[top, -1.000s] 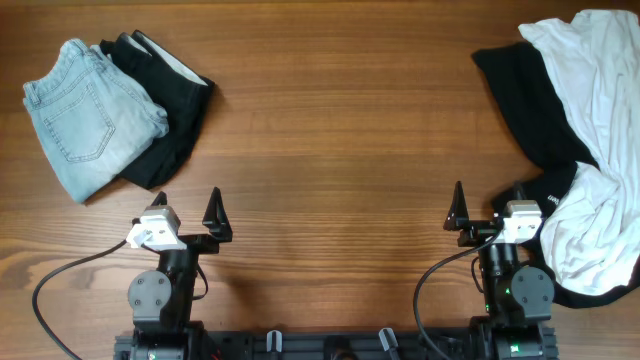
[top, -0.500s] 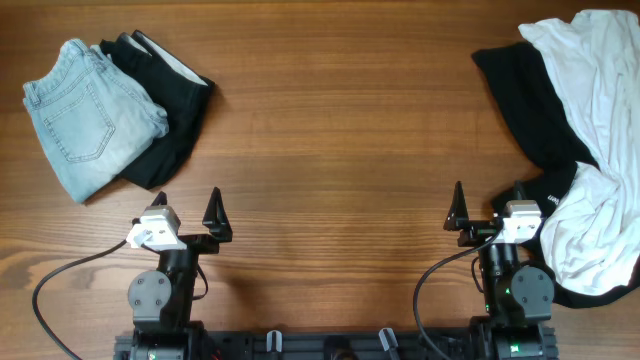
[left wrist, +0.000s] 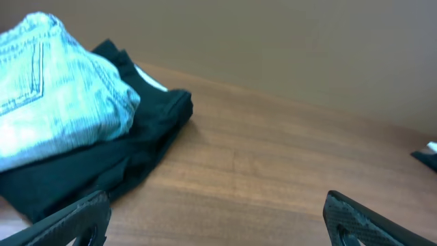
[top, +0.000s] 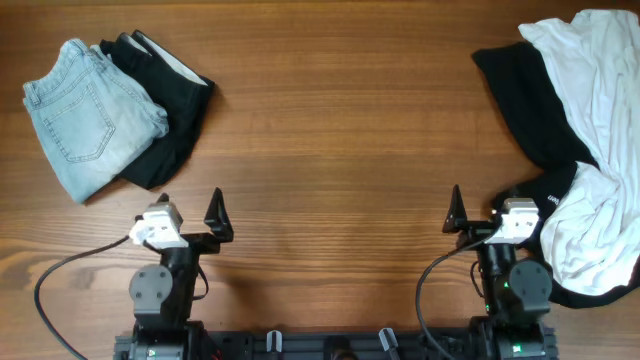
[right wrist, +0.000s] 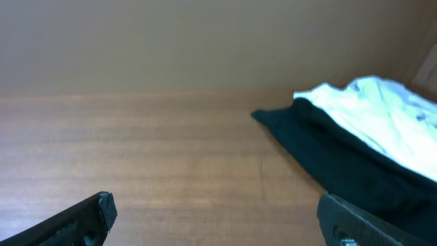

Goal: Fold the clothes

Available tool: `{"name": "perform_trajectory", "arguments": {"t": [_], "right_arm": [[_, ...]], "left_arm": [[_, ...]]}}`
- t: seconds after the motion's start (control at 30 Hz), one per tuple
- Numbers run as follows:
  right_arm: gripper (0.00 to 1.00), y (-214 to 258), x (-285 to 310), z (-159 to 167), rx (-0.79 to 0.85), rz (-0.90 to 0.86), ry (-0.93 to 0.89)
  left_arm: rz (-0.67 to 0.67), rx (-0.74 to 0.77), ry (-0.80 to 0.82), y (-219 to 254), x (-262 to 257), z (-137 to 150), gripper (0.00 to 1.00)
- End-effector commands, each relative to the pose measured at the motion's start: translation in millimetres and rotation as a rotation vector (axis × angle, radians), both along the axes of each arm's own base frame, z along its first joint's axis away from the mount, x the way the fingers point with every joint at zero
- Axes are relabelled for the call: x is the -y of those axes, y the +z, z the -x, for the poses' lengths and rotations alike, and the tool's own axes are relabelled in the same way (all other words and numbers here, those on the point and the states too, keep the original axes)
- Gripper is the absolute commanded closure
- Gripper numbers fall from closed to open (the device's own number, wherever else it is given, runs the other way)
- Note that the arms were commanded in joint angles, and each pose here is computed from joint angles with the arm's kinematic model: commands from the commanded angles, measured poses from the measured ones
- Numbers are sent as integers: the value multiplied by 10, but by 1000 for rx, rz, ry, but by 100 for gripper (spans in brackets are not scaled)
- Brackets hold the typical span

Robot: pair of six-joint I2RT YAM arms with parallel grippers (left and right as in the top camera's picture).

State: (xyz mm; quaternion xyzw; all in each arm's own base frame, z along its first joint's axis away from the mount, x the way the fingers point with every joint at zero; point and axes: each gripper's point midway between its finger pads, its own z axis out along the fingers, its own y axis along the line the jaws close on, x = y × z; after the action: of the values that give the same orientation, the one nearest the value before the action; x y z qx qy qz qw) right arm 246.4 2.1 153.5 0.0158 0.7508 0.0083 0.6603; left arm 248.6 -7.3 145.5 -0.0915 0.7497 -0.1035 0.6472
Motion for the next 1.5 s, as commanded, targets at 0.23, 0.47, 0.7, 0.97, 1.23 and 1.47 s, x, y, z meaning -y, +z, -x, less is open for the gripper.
{"name": "perform_trajectory", "arguments": {"t": [0.23,0.47,0.7,0.97,1.23,1.47], "right_arm": [[0,471,59,-198,-252,-42,-55],[0,299,-39,-626,-661,43,47],[0,119,926,-889,-692,-117,-415],[10,-768,2296,-235,-854,-486,-908],[19,-1493,2208,-306,-981,-675,-820],[93,-1120,2365,-308,-908,-610,-877]], "left_arm": [[9,-246,-9,446,24,-325,0],[6,-591,-7,613,27,-580,0],[6,-623,-6,756,28,-675,0],[6,-627,-6,748,28,-669,0],[6,-627,-6,748,28,-669,0],[6,-626,-6,749,28,-669,0]]}}
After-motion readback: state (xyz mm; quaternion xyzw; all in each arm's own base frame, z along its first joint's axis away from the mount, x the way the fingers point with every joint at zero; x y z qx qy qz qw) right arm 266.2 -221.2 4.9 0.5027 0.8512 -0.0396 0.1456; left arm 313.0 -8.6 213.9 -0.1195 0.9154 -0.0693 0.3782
